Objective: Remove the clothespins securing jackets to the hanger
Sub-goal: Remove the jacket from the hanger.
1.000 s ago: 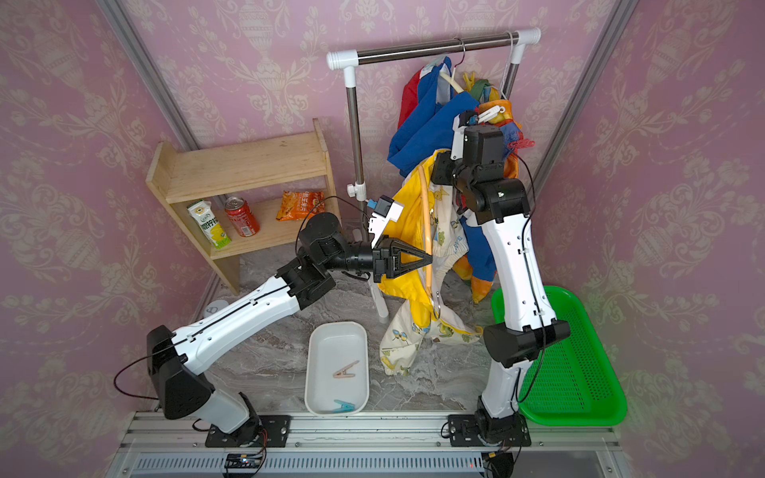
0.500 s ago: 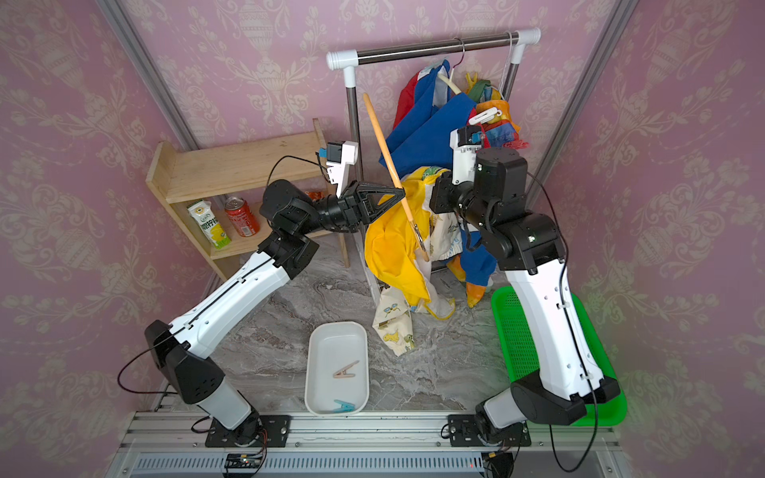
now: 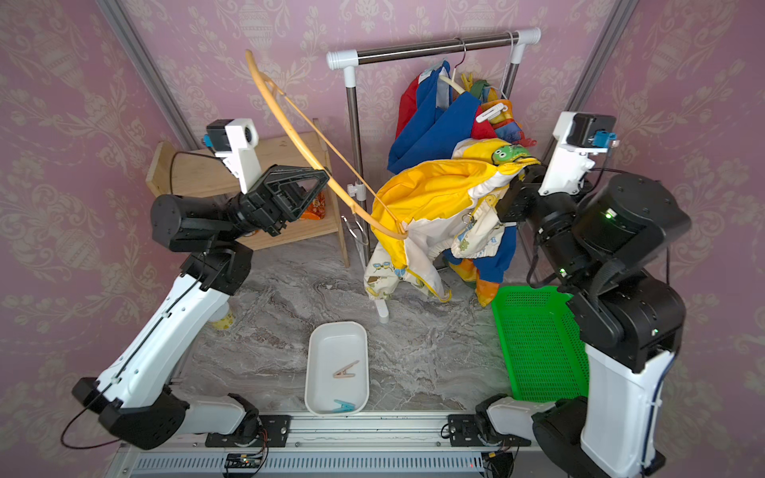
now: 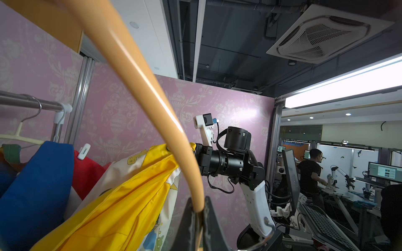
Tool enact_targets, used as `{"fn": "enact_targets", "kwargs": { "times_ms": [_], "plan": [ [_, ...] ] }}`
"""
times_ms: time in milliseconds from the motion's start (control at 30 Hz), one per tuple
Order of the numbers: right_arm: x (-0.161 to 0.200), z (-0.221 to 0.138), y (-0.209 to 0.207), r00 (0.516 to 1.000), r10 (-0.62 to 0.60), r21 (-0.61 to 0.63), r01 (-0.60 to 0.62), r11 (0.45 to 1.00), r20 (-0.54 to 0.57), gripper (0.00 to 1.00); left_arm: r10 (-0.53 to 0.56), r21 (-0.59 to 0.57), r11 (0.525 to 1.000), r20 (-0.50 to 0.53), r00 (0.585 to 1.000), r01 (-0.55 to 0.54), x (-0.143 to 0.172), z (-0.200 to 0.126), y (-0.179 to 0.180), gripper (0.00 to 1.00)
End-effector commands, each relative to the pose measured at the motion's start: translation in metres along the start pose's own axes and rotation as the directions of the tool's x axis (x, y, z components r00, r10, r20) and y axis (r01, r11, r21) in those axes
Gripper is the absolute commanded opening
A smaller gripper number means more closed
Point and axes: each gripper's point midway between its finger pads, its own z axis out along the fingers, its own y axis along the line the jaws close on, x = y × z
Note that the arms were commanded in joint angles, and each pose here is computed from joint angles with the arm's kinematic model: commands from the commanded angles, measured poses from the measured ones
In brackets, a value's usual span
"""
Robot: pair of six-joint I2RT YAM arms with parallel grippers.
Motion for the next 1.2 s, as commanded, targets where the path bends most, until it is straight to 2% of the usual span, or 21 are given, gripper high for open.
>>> {"fn": "enact_targets", "kwargs": {
  "times_ms": [0, 133, 300, 400, 500, 600, 667, 733, 833, 1033, 1167],
  "plan": [
    [-0.070, -0.053, -0.025, 0.967, 0.009, 0.074, -0.029, 0.997, 0.254, 0.00, 0.113, -0.062, 0.992, 0.013, 0.993, -0.112, -0.009, -0.013, -0.014, 0.00],
    [-0.083, -0.067, -0.049, 0.958, -0.096, 0.228, 0.033, 0.973, 0.270, 0.00, 0.095, -0.089, 0.992, 0.010, 0.995, -0.094, -0.004, -0.018, -0.011, 0.00],
    [-0.067, -0.047, -0.069, 0.958, -0.259, 0.402, 0.189, 0.896, 0.126, 0.00, 0.049, -0.107, 0.993, 0.009, 0.999, -0.048, 0.004, -0.017, 0.008, 0.00],
    [-0.044, -0.026, -0.068, 0.955, -0.296, 0.411, 0.261, 0.873, 0.023, 0.00, 0.020, -0.019, 1.000, 0.074, 0.997, -0.019, -0.007, -0.011, 0.005, 0.00],
    [-0.031, -0.017, -0.069, 0.953, -0.301, 0.416, 0.279, 0.865, -0.013, 0.00, -0.026, 0.064, 0.998, 0.107, 0.994, 0.019, -0.015, -0.001, 0.010, 0.00],
    [-0.037, -0.023, -0.074, 0.947, -0.320, 0.452, 0.289, 0.844, -0.009, 0.00, -0.052, 0.093, 0.995, 0.120, 0.991, 0.041, -0.018, 0.003, 0.018, 0.00],
    [-0.047, -0.032, -0.085, 0.933, -0.358, 0.514, 0.319, 0.796, -0.025, 0.00, -0.062, 0.126, 0.991, 0.154, 0.986, 0.043, -0.025, 0.000, 0.016, 0.00],
    [-0.053, -0.040, -0.095, 0.920, -0.387, 0.575, 0.345, 0.742, -0.052, 0.00, -0.087, 0.212, 0.977, 0.230, 0.969, 0.037, -0.042, -0.008, 0.006, 0.00],
    [-0.050, -0.041, -0.099, 0.922, -0.384, 0.595, 0.337, 0.730, -0.050, 0.00, -0.171, 0.352, 0.934, 0.306, 0.937, 0.056, -0.062, -0.014, 0.002, 0.00],
    [-0.026, -0.011, -0.093, 0.905, -0.400, 0.556, 0.407, 0.725, -0.141, 0.00, -0.268, 0.441, 0.890, 0.300, 0.915, 0.116, -0.074, -0.003, 0.019, 0.00],
    [-0.014, 0.000, -0.097, 0.895, -0.404, 0.557, 0.435, 0.707, -0.187, 0.00, -0.294, 0.434, 0.888, 0.282, 0.913, 0.153, -0.072, 0.002, 0.031, 0.00]
  ]
}}
